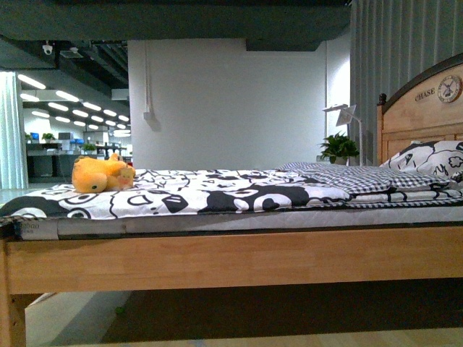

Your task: Put away toys

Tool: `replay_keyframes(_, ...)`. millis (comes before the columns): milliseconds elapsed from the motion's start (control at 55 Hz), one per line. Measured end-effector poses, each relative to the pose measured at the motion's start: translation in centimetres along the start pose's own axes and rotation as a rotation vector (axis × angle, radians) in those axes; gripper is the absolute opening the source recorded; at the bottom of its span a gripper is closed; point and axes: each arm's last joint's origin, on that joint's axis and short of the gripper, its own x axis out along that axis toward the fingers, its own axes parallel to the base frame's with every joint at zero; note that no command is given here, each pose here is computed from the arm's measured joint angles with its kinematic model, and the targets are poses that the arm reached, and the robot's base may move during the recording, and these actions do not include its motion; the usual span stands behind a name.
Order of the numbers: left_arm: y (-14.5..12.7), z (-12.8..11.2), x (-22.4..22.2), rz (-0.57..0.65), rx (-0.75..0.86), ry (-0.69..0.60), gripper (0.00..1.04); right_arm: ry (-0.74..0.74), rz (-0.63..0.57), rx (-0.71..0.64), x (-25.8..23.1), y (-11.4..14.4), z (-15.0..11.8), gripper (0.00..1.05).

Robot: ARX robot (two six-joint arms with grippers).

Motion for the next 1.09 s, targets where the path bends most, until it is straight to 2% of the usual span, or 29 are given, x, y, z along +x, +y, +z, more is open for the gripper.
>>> replay_keyframes(1091,0.0,0.0,0.0,0.0,0.0,0.0,0.98,0.0,0.0,0.0,0.0,0.0,0.0,0.98)
